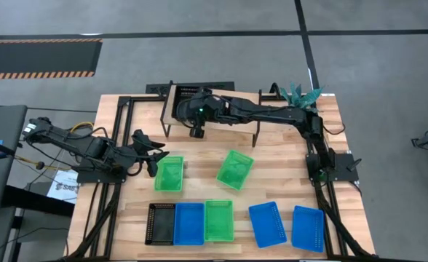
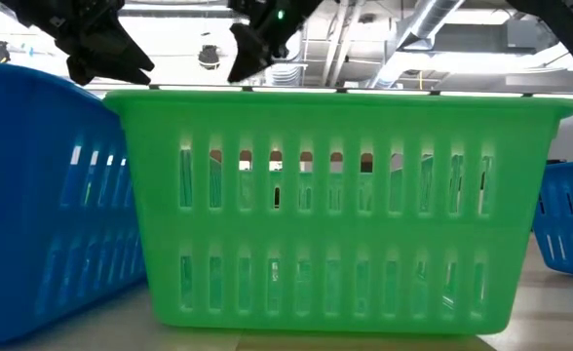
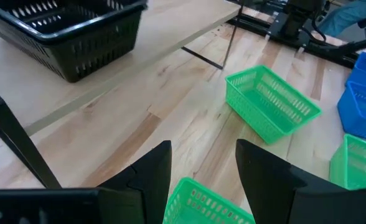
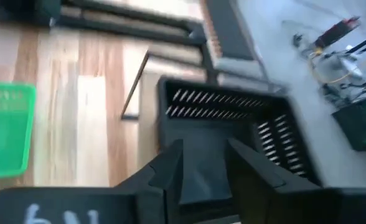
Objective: Stack baskets on shelf by color
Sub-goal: Stack the top black bin on the black bin on the shelf
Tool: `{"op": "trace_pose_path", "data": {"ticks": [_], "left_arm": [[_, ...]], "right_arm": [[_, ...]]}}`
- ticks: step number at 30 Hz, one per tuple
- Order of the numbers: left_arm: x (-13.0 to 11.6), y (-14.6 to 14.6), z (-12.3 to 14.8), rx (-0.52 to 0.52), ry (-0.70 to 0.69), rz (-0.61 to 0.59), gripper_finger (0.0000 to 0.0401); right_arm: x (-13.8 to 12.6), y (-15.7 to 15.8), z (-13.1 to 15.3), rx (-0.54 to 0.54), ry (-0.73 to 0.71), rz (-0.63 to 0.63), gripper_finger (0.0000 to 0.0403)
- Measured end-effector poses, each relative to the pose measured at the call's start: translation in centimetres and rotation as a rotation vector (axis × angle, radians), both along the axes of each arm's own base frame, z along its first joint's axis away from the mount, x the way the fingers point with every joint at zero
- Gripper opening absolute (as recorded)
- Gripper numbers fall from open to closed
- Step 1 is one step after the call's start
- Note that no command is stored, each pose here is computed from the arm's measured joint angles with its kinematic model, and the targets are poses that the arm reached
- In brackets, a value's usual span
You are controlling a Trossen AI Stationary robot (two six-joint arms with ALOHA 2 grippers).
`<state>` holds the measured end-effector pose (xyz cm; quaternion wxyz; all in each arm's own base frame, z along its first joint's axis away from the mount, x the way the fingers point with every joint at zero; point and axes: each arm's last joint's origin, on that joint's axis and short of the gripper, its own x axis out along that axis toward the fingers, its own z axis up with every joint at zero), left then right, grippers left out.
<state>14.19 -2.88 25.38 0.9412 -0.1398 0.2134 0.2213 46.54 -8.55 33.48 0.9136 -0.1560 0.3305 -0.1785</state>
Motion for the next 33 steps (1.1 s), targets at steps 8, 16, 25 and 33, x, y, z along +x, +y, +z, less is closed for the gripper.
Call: {"op": "trace_pose_path", "data": {"ticks": [8,16,25,33], "left_arm": [[-0.2,-0.5,-0.6,-0.105,0.082,-0.151,0.0167],[-0.9,-0.3,-1.4,-0.145,0.179,-0.11,0.0167],[-1.2,-0.3,-1.7,-0.205,0.211,-0.109,0.0167],[-1.3,-0.5,-1.9,-0.279,0.24,-0.123,0.0167]], "right_arm": [[-1.6,5.0,5.1,0.153,-0.013,0.051,0.0186],[-1.4,16.5,3.1,0.364,-0.011,0.254,0.0183],[-1.3,27.6,-1.3,0.378,-0.285,0.5,0.0178],[2.2,31.3,-8.0,0.334,-0.338,0.549,0.0179]]}}
